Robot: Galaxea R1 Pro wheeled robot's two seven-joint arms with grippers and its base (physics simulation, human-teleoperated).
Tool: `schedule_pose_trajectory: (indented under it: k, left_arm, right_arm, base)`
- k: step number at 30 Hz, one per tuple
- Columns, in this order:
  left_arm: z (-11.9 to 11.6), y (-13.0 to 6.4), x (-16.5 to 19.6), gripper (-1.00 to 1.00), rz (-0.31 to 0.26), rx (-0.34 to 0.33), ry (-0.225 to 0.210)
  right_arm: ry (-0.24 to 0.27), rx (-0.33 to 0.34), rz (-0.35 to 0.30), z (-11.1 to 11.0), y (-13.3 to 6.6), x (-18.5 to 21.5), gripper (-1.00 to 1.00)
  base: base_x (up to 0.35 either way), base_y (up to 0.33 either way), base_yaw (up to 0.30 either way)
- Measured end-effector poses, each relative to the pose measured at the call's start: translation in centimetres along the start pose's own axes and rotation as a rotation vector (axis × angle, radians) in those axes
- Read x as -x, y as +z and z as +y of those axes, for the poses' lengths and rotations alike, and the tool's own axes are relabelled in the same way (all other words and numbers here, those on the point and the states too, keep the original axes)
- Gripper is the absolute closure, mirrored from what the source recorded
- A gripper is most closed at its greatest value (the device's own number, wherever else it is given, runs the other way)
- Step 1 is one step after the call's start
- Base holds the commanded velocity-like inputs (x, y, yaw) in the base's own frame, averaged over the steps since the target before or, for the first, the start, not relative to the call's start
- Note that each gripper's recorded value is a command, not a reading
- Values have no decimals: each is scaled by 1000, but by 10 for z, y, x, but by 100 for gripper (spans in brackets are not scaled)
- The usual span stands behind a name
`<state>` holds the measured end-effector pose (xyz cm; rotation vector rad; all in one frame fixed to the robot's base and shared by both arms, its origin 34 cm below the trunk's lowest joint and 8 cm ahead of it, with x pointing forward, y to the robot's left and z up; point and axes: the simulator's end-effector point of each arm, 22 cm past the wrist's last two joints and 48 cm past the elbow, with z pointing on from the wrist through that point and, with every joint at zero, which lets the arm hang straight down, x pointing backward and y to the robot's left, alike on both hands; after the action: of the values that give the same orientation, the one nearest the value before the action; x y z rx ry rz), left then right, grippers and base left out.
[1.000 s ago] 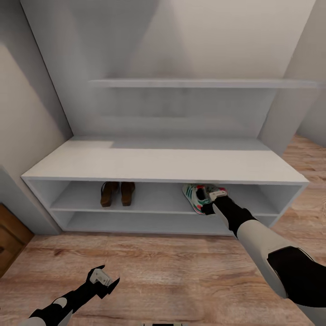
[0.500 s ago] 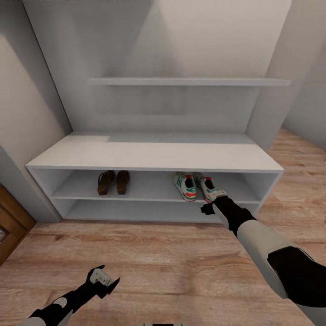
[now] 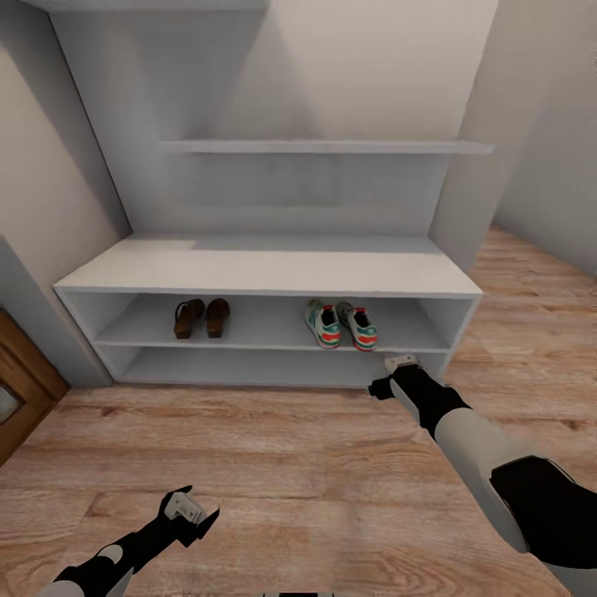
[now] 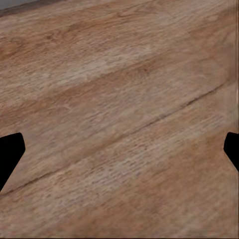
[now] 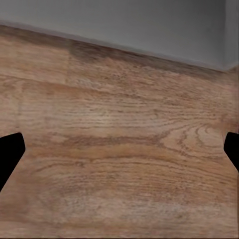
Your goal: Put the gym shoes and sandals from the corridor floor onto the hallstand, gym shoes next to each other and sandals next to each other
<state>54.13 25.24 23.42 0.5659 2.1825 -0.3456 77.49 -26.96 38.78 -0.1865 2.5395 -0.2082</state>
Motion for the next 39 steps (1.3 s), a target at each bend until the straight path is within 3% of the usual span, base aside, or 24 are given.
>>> schedule_pose_trajectory:
  k: [10, 13, 18, 29, 39]
  left_arm:
    - [0, 0, 1, -100, -3, 2, 0]
    - [1, 1, 3, -100, -7, 5, -1]
    - [0, 4, 9, -100, -21, 9, -9]
    - [-38, 27, 39, -100, -93, -16, -71]
    - [-46, 33, 48, -100, -118, -12, -103]
  right_arm:
    - [3, -3, 24, 2, 22, -62, -100]
    - [7, -18, 57, -2, 37, -124, -100]
    - [7, -30, 63, -3, 45, -188, -100]
    - [-3, -26, 107, 4, 38, -316, -100]
    - [6, -19, 19, 10, 31, -334, -100]
  base:
    - [-73, -43, 0]
    - [-18, -11, 0]
    - [-8, -5, 0]
    - [-88, -1, 0]
    - [-290, 0, 0]
